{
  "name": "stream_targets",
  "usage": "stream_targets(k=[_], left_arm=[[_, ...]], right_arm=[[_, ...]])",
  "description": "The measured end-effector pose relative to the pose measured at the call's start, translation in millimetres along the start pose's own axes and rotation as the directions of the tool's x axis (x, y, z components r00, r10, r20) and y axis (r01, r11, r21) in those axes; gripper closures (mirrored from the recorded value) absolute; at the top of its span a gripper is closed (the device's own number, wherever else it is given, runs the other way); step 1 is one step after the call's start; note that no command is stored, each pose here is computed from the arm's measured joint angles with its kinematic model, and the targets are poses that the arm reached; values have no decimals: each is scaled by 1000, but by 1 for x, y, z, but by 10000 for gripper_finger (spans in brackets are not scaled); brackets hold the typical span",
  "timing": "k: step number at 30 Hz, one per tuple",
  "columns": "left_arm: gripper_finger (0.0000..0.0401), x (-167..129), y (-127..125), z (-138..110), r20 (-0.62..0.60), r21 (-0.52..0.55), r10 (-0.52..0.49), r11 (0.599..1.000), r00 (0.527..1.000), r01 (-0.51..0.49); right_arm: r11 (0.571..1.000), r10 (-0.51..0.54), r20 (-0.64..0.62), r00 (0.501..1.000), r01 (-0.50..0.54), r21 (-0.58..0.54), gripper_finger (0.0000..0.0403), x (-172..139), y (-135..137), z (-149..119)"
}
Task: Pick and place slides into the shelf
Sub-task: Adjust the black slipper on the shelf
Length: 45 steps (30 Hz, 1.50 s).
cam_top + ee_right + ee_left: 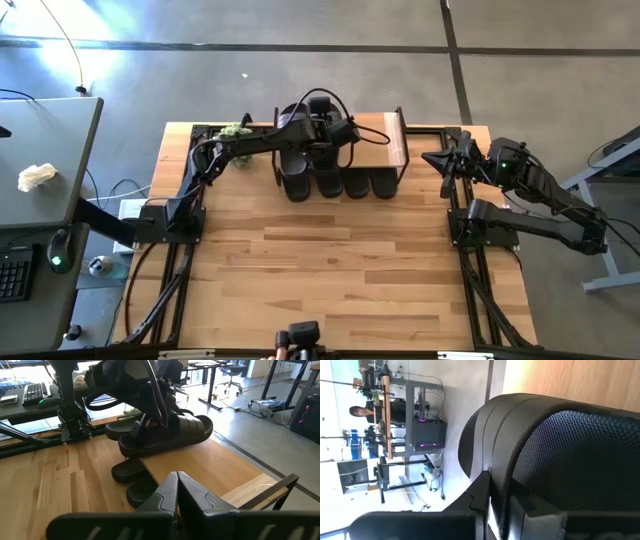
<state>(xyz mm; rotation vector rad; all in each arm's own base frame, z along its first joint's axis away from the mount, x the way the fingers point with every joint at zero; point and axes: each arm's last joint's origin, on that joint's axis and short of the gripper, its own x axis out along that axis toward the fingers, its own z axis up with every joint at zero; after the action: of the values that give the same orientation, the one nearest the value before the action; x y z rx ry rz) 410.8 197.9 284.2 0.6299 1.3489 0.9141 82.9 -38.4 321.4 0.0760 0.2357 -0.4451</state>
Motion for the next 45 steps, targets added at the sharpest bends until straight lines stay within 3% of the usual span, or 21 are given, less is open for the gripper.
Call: stream_targets(k=[8, 21, 26, 45], left_arm=[[396, 0, 0, 0, 1, -18, -1, 1000, 1000, 1], [349, 0, 0, 0, 3, -65, -8, 998, 1000, 8], [334, 0, -2, 0, 26, -74, -60, 995, 998, 62], [201, -1, -3, -2, 16, -87, -93, 992, 996, 94]], right_arm=[[1000, 0, 0, 1000, 0, 0, 403, 0, 0, 0], [1000, 0, 0, 1000, 0, 0, 403, 0, 0, 0], [1000, 0, 0, 1000, 0, 0, 403, 0, 0, 0], [1000, 0, 0, 1000, 0, 0, 403, 0, 0, 0]])
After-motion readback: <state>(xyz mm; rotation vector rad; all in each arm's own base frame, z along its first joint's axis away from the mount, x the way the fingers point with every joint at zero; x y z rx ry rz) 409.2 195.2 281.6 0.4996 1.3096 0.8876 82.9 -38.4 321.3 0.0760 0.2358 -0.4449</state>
